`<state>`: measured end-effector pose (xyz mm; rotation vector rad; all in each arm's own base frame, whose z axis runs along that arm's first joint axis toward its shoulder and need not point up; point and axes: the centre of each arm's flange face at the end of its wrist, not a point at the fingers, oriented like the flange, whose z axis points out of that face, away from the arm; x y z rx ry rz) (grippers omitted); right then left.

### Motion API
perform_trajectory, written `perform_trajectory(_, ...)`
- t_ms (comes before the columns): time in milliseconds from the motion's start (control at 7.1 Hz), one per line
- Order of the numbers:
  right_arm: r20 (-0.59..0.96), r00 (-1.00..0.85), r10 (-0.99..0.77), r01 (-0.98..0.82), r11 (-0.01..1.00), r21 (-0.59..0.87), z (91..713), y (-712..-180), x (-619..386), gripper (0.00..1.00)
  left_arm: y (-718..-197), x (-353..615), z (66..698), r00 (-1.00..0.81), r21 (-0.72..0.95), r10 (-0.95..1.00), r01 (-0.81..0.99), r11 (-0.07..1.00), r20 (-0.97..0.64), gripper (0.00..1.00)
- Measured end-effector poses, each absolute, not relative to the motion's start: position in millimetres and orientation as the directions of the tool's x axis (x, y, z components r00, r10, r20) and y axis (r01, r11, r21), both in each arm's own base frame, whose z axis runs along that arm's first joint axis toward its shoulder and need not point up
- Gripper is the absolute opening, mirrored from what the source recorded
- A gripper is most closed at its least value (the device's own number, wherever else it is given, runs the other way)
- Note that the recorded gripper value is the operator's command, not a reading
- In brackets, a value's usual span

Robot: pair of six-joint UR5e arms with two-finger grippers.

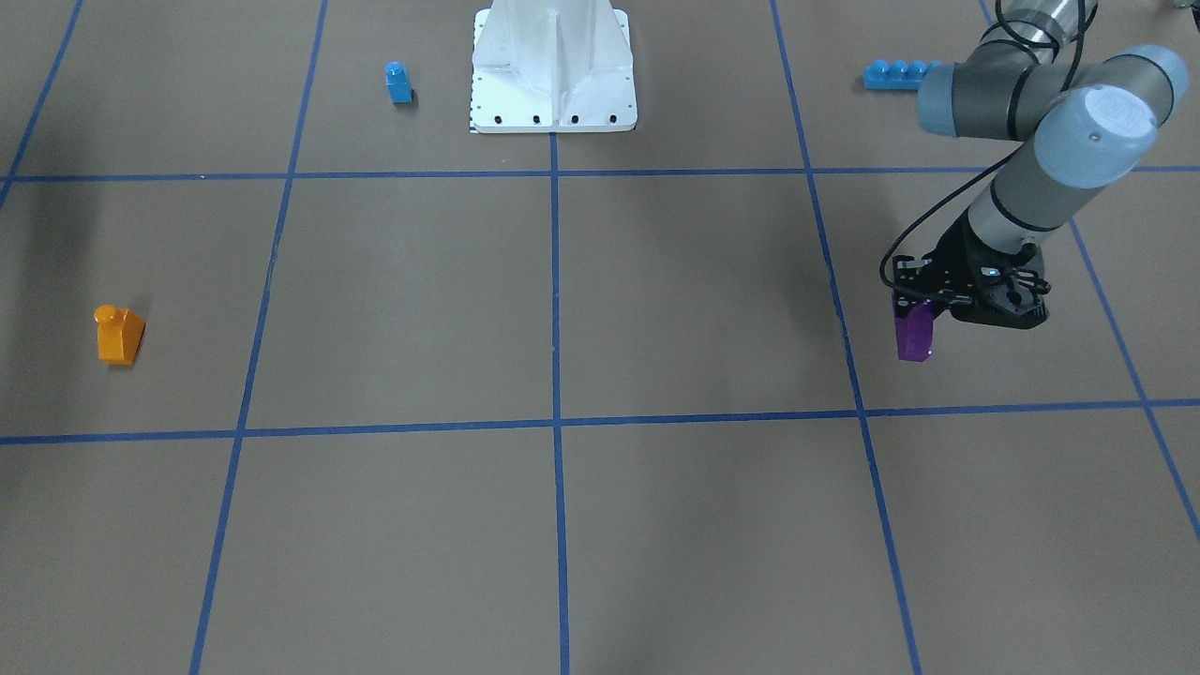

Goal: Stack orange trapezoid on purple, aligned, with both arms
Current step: 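Carry the purple block with the left gripper to the table centre and release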

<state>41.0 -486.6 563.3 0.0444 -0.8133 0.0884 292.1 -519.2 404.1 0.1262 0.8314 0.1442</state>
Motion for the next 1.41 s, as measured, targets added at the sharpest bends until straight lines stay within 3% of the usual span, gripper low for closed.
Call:
perform_trajectory(705,0.735,0.675,0.064,-0.095,0.995,0.001,563,-486,40,1.00,-521,491,198,0.605,0.394,0.441,-0.219,0.893,-0.663,0.00)
perform_trajectory(1268,0.738,0.672,0.067,-0.094,0.996,-0.005,566,-487,39,1.00,-544,595,152,0.594,0.424,0.521,-0.309,0.851,-0.612,0.00)
perform_trajectory(1409,0.738,0.672,0.068,-0.095,0.996,-0.005,565,-488,39,1.00,-546,607,160,0.588,0.435,0.537,-0.321,0.841,-0.604,0.26)
